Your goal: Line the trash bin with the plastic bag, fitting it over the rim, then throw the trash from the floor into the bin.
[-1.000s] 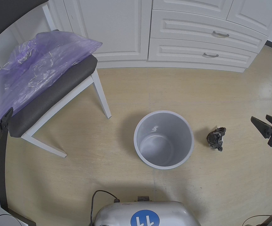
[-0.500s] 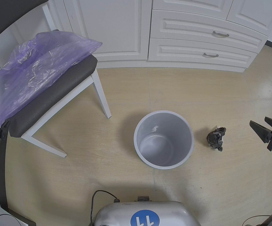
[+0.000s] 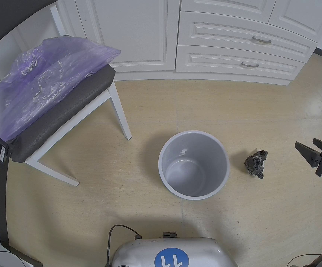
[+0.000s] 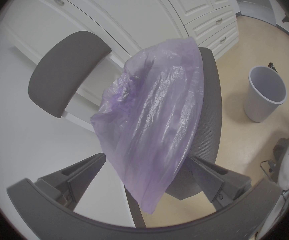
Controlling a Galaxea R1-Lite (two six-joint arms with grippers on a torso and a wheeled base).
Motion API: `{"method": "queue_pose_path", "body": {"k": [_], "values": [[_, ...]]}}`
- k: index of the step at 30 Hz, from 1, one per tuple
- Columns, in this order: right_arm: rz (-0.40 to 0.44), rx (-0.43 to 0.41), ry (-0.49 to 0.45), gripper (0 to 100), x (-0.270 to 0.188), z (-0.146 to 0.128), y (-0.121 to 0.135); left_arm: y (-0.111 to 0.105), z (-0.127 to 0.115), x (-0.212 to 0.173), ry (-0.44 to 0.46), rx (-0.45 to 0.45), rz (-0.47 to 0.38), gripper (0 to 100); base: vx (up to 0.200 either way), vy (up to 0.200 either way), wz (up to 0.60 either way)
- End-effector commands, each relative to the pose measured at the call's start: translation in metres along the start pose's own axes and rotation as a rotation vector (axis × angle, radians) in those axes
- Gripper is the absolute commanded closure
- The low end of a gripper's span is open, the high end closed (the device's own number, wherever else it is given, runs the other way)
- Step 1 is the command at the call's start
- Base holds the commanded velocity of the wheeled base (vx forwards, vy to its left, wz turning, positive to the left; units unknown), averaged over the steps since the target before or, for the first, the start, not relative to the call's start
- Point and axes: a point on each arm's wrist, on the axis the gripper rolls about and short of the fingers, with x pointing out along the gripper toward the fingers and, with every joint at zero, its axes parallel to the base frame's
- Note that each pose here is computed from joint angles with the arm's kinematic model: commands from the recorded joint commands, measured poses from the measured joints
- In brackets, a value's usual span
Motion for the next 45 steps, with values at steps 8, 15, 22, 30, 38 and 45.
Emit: {"method": "queue_pose_path", "body": {"k": [8,15,22,30,38,45], "values": [[0.016,0.004,0.013,0,0.003,-0.001,-0.001,0.008,0.004,0.024,0.011,0.035,0.126,0,0.0,0.0,0.0],[-0.009,0.012,0.024,0,0.006,-0.002,-0.008,0.022,0.02,0.006,-0.076,0.022,0.2,0,0.0,0.0,0.0],[0.002,0.017,0.022,0,0.006,0.0,-0.014,0.025,0.026,-0.008,-0.119,-0.018,0.219,0,0.0,0.0,0.0],[0.001,0.016,0.02,0,0.006,0.0,-0.014,0.018,0.021,-0.006,-0.123,-0.055,0.135,0,0.0,0.0,0.0],[-0.021,0.014,0.003,0,0.007,0.006,-0.018,0.016,0.027,-0.005,-0.146,-0.124,0.003,0,0.0,0.0,0.0],[-0.025,0.021,0.019,0,0.01,0.004,-0.019,0.016,0.024,0.008,-0.122,-0.157,0.0,0,0.0,0.0,0.0]]}}
